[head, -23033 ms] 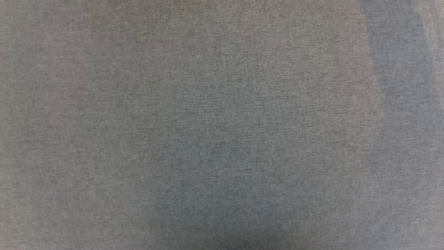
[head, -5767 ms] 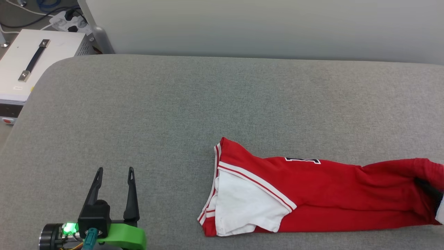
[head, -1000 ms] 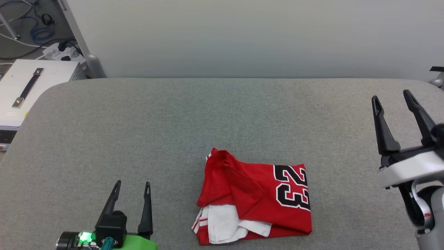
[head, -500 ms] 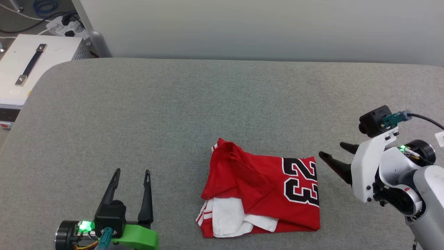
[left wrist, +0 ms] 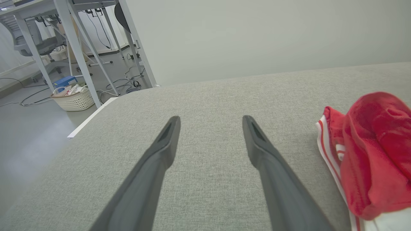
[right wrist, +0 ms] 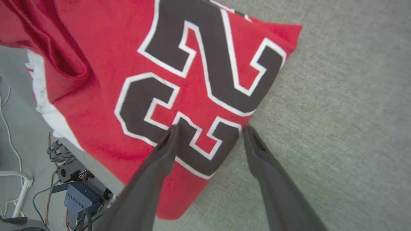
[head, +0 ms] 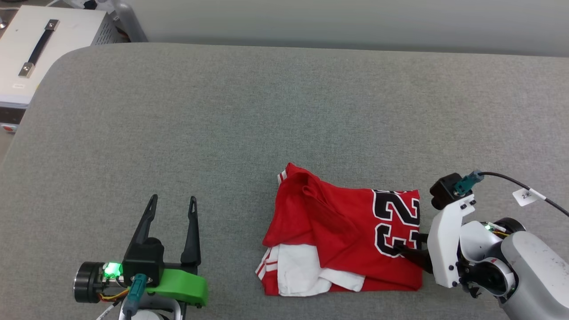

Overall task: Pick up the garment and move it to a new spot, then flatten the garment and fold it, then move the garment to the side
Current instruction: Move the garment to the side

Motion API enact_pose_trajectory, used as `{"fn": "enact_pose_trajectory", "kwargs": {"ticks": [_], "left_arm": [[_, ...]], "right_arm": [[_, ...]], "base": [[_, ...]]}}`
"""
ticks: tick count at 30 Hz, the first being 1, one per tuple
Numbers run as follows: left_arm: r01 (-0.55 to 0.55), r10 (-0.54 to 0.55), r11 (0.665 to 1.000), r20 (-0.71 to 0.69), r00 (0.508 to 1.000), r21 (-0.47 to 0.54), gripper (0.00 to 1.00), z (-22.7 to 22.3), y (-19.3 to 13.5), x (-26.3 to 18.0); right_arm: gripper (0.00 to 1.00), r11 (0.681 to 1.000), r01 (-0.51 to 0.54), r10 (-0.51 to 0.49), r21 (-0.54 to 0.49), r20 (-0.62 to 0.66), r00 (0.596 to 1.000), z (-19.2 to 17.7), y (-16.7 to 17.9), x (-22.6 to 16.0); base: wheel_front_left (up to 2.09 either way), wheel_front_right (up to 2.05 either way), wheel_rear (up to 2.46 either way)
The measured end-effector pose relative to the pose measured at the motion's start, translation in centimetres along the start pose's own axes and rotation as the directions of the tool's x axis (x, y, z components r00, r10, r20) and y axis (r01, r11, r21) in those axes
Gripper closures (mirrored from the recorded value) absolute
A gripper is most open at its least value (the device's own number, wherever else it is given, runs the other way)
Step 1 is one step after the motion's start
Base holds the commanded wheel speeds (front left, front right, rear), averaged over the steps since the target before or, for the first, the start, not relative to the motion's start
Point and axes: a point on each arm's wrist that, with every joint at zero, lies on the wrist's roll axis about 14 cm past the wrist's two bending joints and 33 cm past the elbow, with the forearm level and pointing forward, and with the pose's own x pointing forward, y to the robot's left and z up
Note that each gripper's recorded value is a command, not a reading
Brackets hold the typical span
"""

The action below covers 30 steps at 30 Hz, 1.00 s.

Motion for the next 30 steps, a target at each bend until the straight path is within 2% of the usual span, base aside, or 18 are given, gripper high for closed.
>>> {"fn": "enact_pose_trajectory", "kwargs": {"ticks": [7,13,14,15,24,30], "left_arm": [[-0.014,0.014,1.000,-0.024,1.000,0.004,0.00,-0.7,0.4,0.3],[-0.023,0.023,1.000,-0.026,0.999,0.005,0.00,-0.8,0.7,0.1],[-0.023,0.023,1.000,-0.024,0.999,0.004,0.00,-0.7,0.7,0.1],[-0.022,0.022,1.000,-0.023,0.999,0.003,0.00,-0.7,0.7,0.1],[-0.008,0.008,1.000,-0.004,1.000,-0.004,0.00,-0.1,0.2,0.0],[0.027,-0.027,1.000,0.003,1.000,-0.012,0.00,0.0,-1.0,0.2]], "right_arm": [[0.00,0.999,-0.034,0.036,0.026,-0.082,0.996,-2.6,0.5,2.6],[0.00,0.998,-0.058,0.060,0.031,-0.043,0.997,-2.2,1.2,3.1],[0.78,0.998,-0.058,0.058,0.031,-0.029,0.998,-2.0,1.2,3.0],[1.00,0.998,-0.057,0.058,0.028,-0.018,0.998,-1.8,1.2,3.0],[1.00,1.000,-0.022,0.022,-0.001,0.124,0.992,0.9,0.6,1.4],[1.00,0.996,0.079,-0.066,-0.048,0.235,0.970,3.4,-2.3,-1.7]], "base": [[0.00,0.00,0.00],[0.00,0.00,0.00],[0.00,0.00,0.00],[0.00,0.00,0.00],[0.00,0.00,0.00],[0.00,0.00,0.00]]}}
